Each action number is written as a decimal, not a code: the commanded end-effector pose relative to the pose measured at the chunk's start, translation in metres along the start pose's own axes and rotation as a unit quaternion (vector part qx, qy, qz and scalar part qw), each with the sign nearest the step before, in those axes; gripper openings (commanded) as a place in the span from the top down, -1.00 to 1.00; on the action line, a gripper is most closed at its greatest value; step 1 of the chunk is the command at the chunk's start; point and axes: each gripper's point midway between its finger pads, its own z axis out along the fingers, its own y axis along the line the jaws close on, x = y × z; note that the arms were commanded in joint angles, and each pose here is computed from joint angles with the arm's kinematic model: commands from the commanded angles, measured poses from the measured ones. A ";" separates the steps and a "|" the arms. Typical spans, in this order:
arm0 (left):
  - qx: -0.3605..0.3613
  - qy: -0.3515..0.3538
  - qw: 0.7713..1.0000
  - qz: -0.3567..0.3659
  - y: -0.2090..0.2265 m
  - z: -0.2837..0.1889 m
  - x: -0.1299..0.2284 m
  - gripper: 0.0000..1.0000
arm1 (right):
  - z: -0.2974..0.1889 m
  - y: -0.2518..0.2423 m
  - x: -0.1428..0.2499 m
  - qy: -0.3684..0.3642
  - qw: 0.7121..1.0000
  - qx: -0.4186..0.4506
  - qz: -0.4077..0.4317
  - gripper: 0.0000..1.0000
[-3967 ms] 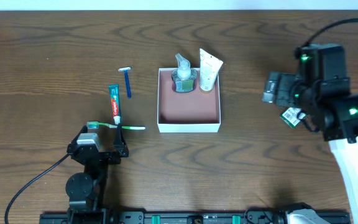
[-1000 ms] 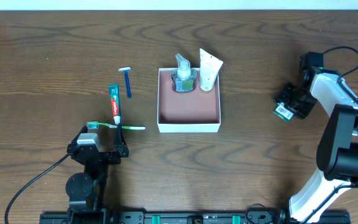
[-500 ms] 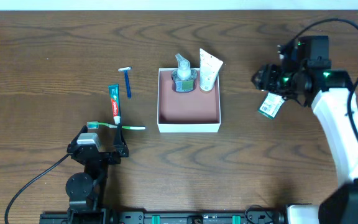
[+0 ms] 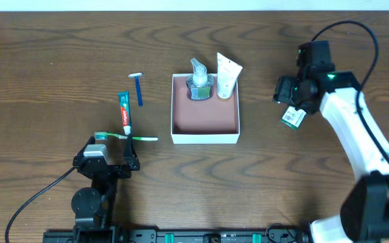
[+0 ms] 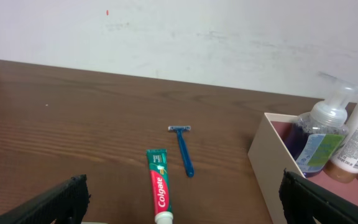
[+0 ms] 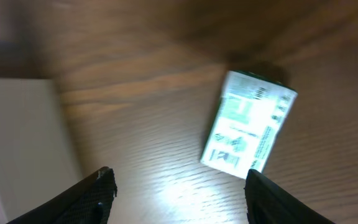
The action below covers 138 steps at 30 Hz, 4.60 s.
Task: Pack container
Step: 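Lift the soap box and carry it left toward the box, then lower the soap box into the box's right side and release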
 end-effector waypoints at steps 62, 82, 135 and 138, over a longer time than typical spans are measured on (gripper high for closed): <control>0.003 0.028 1.000 -0.004 0.000 0.001 0.017 -0.96 | -0.049 0.066 -0.004 0.010 0.973 -0.229 -0.033 0.18; 0.003 0.028 1.000 -0.004 0.000 0.001 0.017 -0.96 | -0.068 0.171 0.080 0.034 0.951 -0.260 -0.161 0.17; 0.003 0.028 1.000 -0.004 0.000 0.001 0.017 -0.96 | -0.028 0.189 0.076 0.015 0.948 -0.241 -0.209 -0.62; 0.003 0.028 1.000 -0.004 0.000 0.001 0.017 -0.96 | -0.040 0.191 0.080 0.012 0.945 -0.248 -0.215 -0.62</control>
